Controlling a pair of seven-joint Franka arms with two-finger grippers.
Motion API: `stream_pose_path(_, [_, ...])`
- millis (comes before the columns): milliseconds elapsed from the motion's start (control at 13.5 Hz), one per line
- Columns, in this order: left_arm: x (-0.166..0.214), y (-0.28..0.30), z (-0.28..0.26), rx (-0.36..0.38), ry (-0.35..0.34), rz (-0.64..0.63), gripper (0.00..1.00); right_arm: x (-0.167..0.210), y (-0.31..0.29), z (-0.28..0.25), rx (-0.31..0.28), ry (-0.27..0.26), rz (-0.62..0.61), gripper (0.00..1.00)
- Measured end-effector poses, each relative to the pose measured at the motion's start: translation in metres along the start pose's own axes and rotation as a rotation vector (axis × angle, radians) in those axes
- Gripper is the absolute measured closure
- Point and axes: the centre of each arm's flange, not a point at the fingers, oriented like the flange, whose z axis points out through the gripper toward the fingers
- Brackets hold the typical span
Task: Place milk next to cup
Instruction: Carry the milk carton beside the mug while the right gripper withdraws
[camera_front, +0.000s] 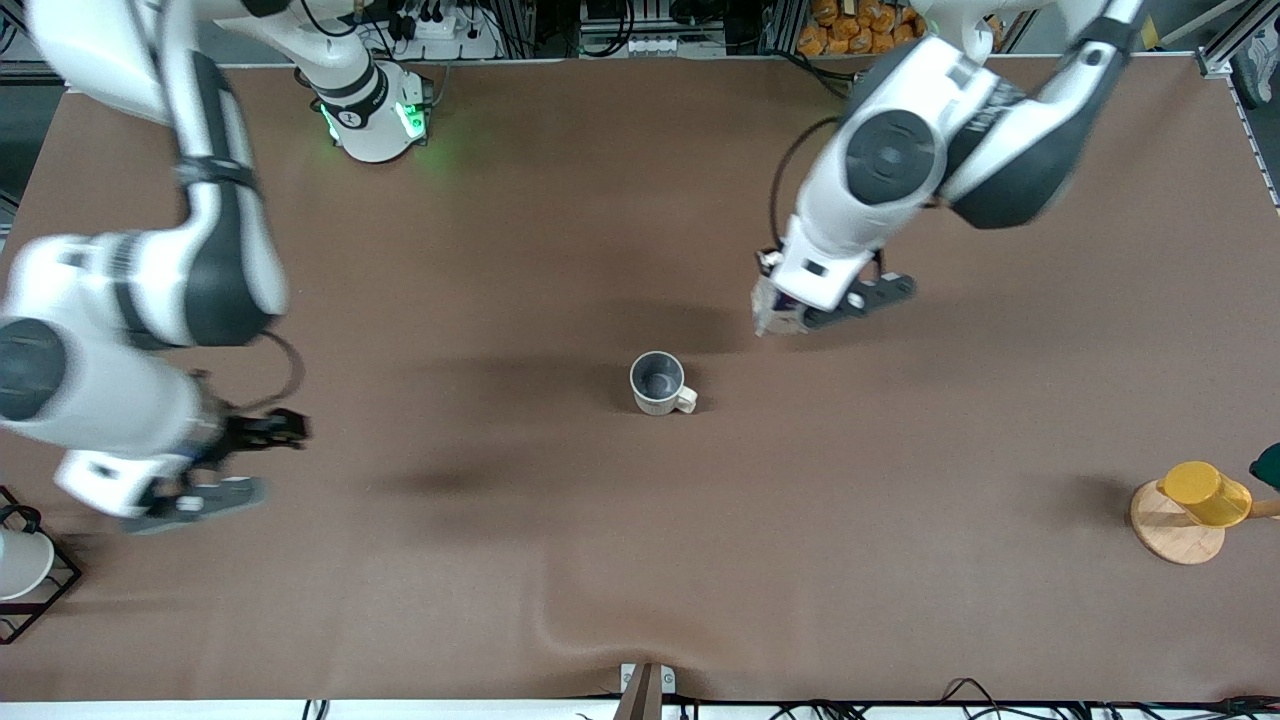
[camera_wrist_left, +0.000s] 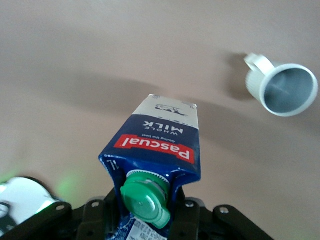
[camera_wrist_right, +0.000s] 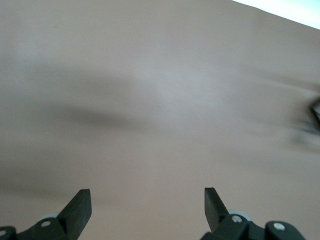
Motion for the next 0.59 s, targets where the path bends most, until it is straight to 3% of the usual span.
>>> stream_pose_path(370, [-0.063, 0.068, 0.048, -0.017, -0.014, -0.019, 0.60, -0.064, 0.051, -0.074, 0.034, -0.017, 0.085, 0.00])
stream_pose_path(593, [-0.065, 0.093, 0.077, -0.009, 0.001, -0.040, 0.60, -0.107, 0.099, -0.095, 0.051, -0.004, 0.169, 0.00])
